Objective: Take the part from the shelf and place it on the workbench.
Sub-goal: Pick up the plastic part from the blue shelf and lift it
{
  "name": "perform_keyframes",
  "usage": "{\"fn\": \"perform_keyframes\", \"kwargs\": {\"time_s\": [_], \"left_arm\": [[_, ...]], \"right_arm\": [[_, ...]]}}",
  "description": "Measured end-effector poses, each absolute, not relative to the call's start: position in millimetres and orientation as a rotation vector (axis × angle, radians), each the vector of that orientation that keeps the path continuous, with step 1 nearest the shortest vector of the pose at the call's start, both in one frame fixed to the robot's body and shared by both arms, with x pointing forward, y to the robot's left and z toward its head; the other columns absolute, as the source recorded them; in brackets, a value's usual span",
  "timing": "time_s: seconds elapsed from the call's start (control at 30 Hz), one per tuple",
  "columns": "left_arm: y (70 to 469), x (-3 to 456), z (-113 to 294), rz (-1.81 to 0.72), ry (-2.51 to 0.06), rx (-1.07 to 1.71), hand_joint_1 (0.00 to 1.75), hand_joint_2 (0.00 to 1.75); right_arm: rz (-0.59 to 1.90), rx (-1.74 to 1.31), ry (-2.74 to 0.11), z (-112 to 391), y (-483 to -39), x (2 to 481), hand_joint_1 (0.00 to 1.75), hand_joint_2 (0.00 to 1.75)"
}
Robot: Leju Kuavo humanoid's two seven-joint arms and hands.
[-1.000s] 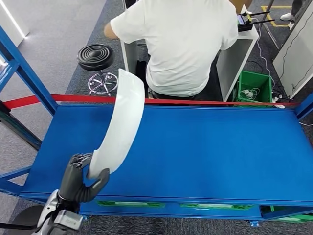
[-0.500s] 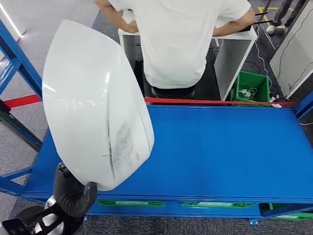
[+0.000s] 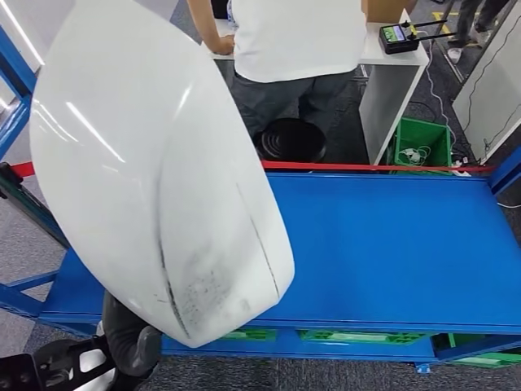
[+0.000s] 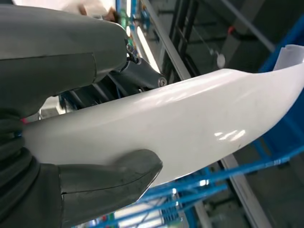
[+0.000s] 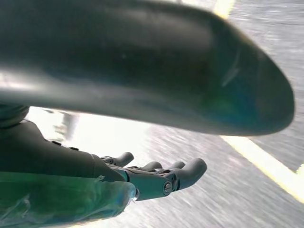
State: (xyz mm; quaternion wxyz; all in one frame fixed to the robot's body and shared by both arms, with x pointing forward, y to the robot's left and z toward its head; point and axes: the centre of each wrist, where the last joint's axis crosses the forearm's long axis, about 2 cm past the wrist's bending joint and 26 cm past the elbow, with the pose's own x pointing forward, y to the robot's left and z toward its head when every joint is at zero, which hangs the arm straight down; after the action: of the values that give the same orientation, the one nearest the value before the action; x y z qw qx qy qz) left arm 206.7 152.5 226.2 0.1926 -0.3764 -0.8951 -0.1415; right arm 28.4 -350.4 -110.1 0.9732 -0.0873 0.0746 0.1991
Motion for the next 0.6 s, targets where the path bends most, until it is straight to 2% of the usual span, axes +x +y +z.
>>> {"fn": "perform_keyframes", "kwargs": {"time_s": [0.27, 0.6], "left_arm": [[143, 209, 228, -0.467, -2.478, -1.127, 1.75, 1.75], [139, 223, 230, -0.607, -2.412, -1.157, 1.75, 1.75]], "right_arm": [[0.389, -0.218, 0.220, -107, -374, 25, 0.00, 0.00], [0.395, -0.167, 0.155, -109, -358, 28, 0.00, 0.00]]}}
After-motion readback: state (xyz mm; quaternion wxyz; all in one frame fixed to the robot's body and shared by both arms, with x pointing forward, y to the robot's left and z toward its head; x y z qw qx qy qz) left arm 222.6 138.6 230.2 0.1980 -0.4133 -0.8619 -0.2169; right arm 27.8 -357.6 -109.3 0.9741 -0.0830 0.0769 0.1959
